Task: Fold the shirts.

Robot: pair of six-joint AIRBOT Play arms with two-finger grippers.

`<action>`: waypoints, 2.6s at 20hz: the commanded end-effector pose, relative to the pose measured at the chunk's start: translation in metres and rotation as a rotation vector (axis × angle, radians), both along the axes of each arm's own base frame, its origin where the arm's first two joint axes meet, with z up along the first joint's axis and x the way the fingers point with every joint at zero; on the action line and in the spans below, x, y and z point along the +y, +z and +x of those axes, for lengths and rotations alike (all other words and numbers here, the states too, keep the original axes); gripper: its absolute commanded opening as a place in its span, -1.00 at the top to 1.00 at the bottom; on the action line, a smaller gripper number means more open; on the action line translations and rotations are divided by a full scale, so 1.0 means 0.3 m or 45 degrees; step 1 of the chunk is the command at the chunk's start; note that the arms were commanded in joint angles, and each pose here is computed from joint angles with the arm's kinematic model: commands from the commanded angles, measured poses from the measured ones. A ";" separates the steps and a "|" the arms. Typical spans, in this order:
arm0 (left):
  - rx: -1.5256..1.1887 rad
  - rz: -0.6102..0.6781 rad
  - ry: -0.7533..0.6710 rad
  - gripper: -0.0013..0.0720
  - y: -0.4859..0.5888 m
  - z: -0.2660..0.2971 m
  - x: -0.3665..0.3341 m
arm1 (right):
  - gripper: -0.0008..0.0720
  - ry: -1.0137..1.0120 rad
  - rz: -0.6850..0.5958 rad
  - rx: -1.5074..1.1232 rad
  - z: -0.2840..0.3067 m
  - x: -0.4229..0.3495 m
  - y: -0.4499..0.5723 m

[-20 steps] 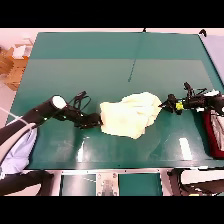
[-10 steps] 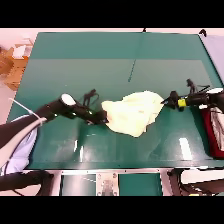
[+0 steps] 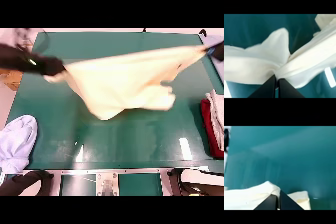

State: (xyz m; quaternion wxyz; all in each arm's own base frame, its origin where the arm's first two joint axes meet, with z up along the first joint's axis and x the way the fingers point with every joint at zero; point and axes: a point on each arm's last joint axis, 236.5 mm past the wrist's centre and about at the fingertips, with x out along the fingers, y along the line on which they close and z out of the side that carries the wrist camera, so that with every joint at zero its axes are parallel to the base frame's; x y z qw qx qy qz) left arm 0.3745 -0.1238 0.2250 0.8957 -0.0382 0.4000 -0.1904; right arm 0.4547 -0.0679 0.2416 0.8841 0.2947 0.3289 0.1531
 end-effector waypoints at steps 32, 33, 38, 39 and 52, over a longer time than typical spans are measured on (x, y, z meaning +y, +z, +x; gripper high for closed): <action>0.438 -0.497 -0.240 -0.85 -0.497 0.489 -0.122 | 0.09 -0.165 0.177 0.515 0.003 -0.099 -0.729; 0.503 -0.515 -0.218 -0.85 -0.478 0.461 -0.052 | 0.09 -0.135 0.173 0.589 -0.071 -0.111 -0.747; 0.790 -0.560 -0.198 -0.84 -0.516 0.311 0.094 | 0.05 -0.143 0.284 0.919 -0.420 0.021 -0.966; 0.848 -0.564 -0.212 -0.84 -0.530 0.278 0.090 | -0.03 -0.141 0.319 0.981 -0.469 0.068 -1.026; 1.266 -0.451 0.093 -0.84 -1.044 -0.246 0.089 | 0.94 -0.078 0.321 0.985 -0.448 0.228 -1.222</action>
